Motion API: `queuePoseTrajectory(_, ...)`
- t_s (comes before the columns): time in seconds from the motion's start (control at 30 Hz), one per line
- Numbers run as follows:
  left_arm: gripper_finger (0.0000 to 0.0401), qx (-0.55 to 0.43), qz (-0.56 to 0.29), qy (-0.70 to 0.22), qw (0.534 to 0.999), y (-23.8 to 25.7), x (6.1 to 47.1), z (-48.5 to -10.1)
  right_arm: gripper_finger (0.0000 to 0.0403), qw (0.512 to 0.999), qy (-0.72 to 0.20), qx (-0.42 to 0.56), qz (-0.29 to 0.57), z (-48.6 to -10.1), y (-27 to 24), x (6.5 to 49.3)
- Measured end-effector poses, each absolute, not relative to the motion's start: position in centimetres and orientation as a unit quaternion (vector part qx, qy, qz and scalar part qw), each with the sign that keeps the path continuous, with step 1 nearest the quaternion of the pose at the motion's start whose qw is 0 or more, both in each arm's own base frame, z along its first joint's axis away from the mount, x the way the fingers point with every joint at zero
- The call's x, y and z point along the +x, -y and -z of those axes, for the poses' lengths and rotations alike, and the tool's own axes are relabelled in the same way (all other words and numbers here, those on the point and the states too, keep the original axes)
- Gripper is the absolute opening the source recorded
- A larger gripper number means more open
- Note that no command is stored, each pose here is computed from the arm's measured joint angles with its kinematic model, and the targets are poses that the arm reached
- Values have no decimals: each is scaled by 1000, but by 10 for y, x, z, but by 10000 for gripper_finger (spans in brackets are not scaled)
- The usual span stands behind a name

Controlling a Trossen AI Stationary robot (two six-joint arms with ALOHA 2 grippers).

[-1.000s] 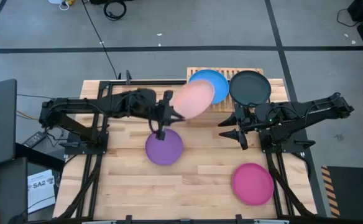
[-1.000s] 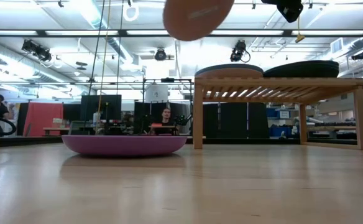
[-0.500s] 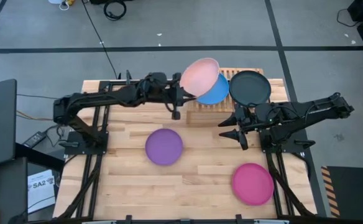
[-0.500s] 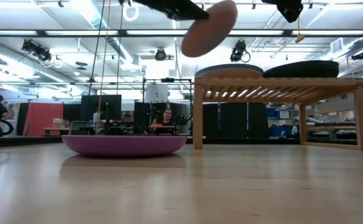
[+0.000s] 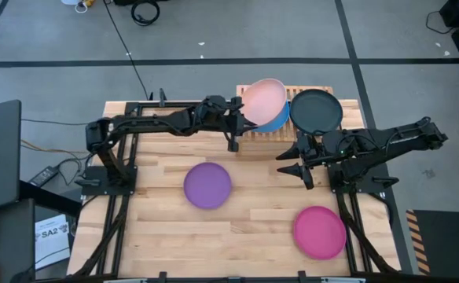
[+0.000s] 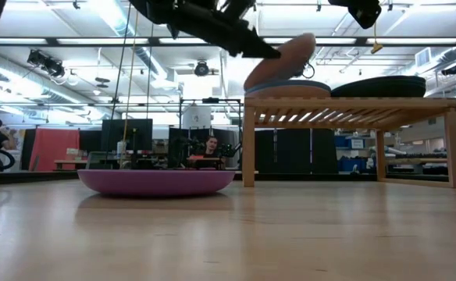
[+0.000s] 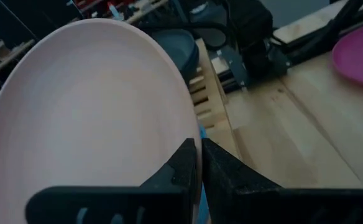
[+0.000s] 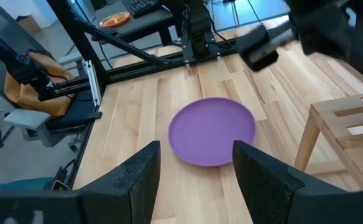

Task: Place and stack plates onto a shelf
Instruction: Stack the light orange plate on top of the blue plate on the shelf

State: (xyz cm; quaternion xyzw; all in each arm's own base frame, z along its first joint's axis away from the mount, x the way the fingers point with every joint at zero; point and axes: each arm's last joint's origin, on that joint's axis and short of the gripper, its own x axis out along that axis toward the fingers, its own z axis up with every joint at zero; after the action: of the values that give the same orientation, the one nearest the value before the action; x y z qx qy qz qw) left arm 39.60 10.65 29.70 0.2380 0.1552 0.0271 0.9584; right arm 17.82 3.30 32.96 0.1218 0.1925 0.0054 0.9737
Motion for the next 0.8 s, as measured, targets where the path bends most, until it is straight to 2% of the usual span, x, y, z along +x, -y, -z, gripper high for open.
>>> queuePoseTrajectory(0.8,27,238,-42,-168,956,-109,398,-291,206,974,-193,122,-4,-330,-33,178)
